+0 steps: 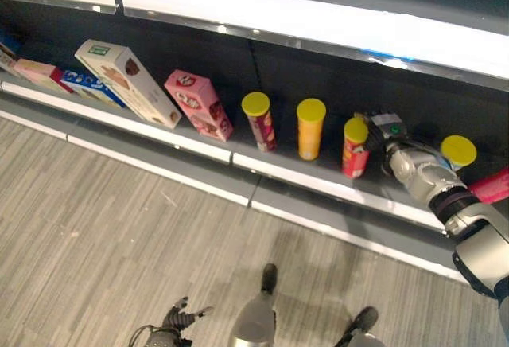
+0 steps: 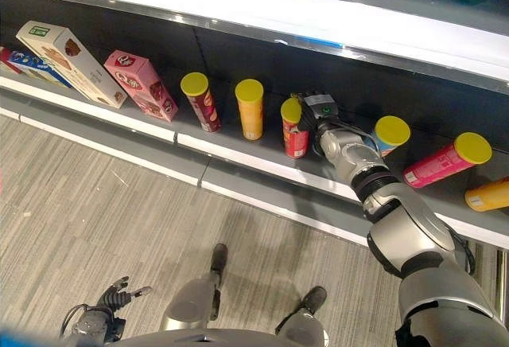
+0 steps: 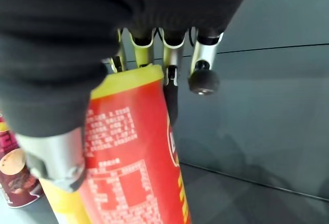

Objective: Put the goods on the table back onto the shelves and tidy them up.

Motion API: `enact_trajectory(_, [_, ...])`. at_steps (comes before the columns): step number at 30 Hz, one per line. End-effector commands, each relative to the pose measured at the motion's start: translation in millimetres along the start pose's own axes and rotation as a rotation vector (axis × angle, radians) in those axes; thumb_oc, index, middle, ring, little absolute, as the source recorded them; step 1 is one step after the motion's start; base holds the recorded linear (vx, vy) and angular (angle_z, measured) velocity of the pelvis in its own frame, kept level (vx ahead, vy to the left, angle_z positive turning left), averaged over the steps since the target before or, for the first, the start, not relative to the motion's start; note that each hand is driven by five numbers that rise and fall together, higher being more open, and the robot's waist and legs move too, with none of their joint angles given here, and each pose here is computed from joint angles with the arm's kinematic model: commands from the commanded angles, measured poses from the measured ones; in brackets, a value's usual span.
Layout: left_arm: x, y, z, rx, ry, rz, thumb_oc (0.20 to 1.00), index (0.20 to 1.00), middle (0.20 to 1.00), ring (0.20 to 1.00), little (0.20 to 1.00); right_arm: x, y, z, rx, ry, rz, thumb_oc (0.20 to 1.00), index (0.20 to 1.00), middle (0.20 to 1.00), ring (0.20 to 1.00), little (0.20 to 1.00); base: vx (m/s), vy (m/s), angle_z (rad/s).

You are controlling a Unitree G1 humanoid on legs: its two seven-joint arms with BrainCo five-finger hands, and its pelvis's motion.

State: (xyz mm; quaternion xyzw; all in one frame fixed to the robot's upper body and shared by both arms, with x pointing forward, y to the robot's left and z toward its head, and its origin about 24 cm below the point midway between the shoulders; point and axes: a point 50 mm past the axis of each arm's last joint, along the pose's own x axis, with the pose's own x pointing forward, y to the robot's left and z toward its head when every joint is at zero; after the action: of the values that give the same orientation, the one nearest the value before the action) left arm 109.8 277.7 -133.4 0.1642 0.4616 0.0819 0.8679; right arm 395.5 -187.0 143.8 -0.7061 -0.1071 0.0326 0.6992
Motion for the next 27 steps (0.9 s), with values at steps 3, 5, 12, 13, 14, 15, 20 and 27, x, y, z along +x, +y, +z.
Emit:
enact_trajectory(3, [3,29,4,0.128,0.011,0.056,1.0,1.0,1.0,1.0,1.0,3,-12,-7,-0.026,0.016,-0.04,1.0,1.0,1.0,1.0,1.0,0.0,0.0,0.0])
enact_trajectory(5, [3,29,3,0.129,0.015,0.058,1.0,1.0,1.0,1.0,1.0,3,-11,-7,-0.023,0.014,-0.038,1.0,1.0,1.0,1.0,1.0,0.0,0.0,0.0])
enact_trajectory(12, [3,28,3,0.131,0.018,0.053,1.0,1.0,1.0,1.0,1.0,1,-9,-6,-0.005,0.013,-0.034,1.0,1.0,1.0,1.0,1.0,0.0,0.0,0.0])
enact_trajectory(13, [3,28,2,0.131,0.019,0.054,1.0,1.0,1.0,1.0,1.0,1,-10,-6,-0.001,0.011,-0.036,1.0,1.0,1.0,1.0,1.0,0.0,0.0,0.0])
enact_trajectory(14, [3,28,2,0.133,0.021,0.054,1.0,1.0,1.0,1.0,1.0,1,-9,-6,0.001,0.011,-0.035,1.0,1.0,1.0,1.0,1.0,0.0,0.0,0.0])
enact_trajectory(15, [3,28,2,0.131,0.021,0.054,1.0,1.0,1.0,1.0,1.0,1,-11,-6,0.002,0.008,-0.04,1.0,1.0,1.0,1.0,1.0,0.0,0.0,0.0])
enact_trajectory(20, [3,29,0,0.128,0.028,0.058,1.0,1.0,1.0,1.0,1.0,1,-19,-8,0.015,0.007,-0.075,1.0,1.0,1.0,1.0,1.0,0.0,0.0,0.0])
enact_trajectory(27, [3,29,1,0.114,0.028,0.063,1.0,1.0,1.0,1.0,1.0,4,-42,-1,0.004,-0.04,-0.163,1.0,1.0,1.0,1.0,1.0,0.0,0.0,0.0])
